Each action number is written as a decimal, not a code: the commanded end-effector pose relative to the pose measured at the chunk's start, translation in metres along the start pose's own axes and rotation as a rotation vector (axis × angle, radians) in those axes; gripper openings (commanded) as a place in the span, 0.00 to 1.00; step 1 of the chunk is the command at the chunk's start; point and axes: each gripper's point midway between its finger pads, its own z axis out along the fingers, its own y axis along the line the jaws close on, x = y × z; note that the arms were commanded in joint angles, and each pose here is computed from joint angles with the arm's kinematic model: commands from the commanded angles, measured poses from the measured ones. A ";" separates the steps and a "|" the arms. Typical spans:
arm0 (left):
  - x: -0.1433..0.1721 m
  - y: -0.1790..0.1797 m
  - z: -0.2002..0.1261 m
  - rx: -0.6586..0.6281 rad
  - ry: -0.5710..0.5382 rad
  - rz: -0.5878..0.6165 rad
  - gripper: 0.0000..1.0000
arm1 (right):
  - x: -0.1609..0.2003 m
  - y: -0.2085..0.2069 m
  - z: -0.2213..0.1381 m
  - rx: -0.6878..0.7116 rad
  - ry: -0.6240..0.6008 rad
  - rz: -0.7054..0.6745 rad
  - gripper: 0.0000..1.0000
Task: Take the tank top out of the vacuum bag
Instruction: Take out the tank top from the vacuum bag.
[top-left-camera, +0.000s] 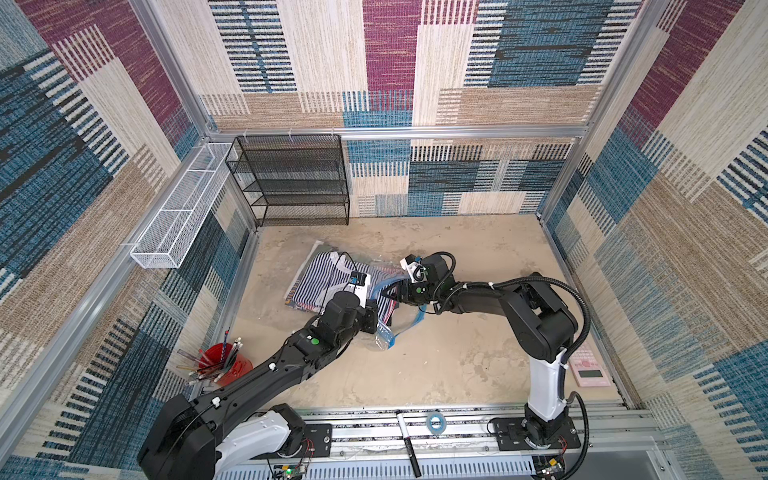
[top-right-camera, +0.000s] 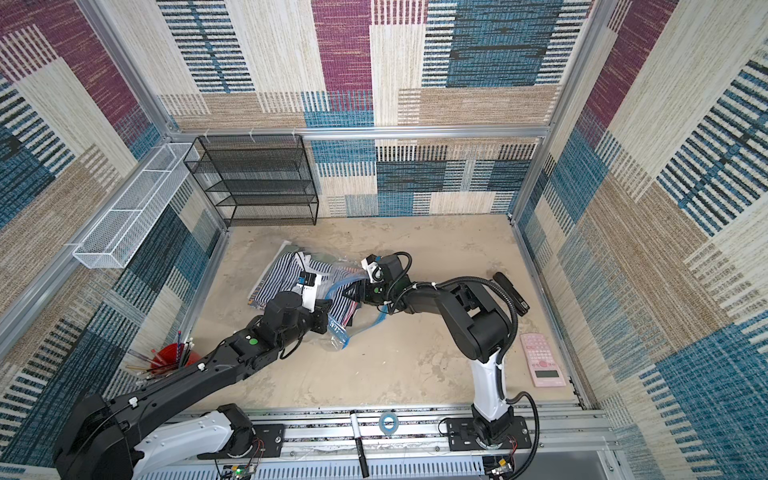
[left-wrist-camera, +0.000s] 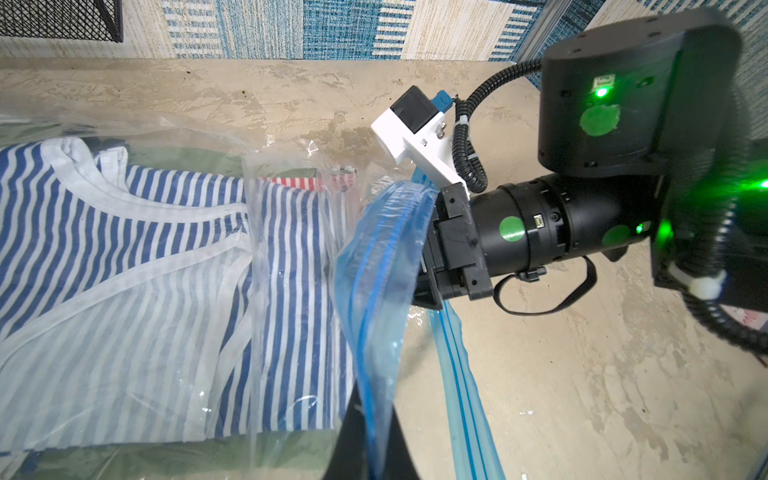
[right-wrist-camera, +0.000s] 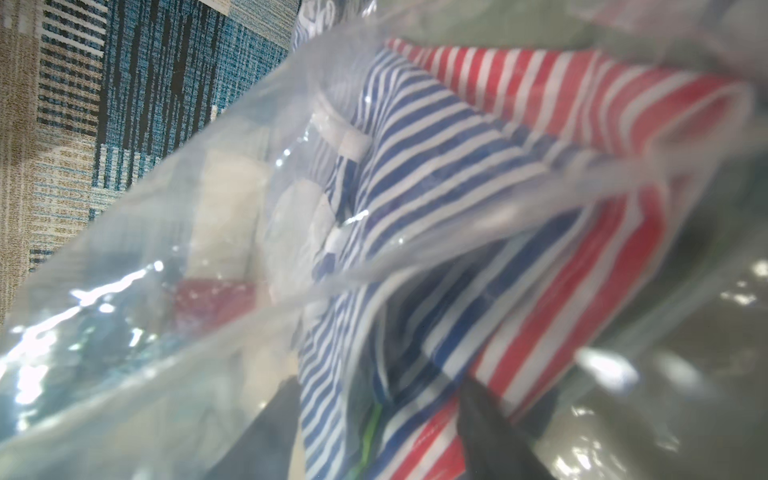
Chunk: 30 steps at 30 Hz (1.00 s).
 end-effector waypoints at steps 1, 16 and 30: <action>-0.005 -0.001 -0.001 0.006 -0.024 0.007 0.00 | -0.002 0.003 0.006 -0.015 0.005 0.007 0.62; 0.000 -0.004 0.004 0.028 -0.014 -0.011 0.00 | -0.008 0.003 0.024 0.044 0.039 0.024 0.62; -0.002 -0.006 0.007 0.043 -0.045 -0.020 0.00 | -0.017 0.011 0.039 0.042 0.060 -0.012 0.33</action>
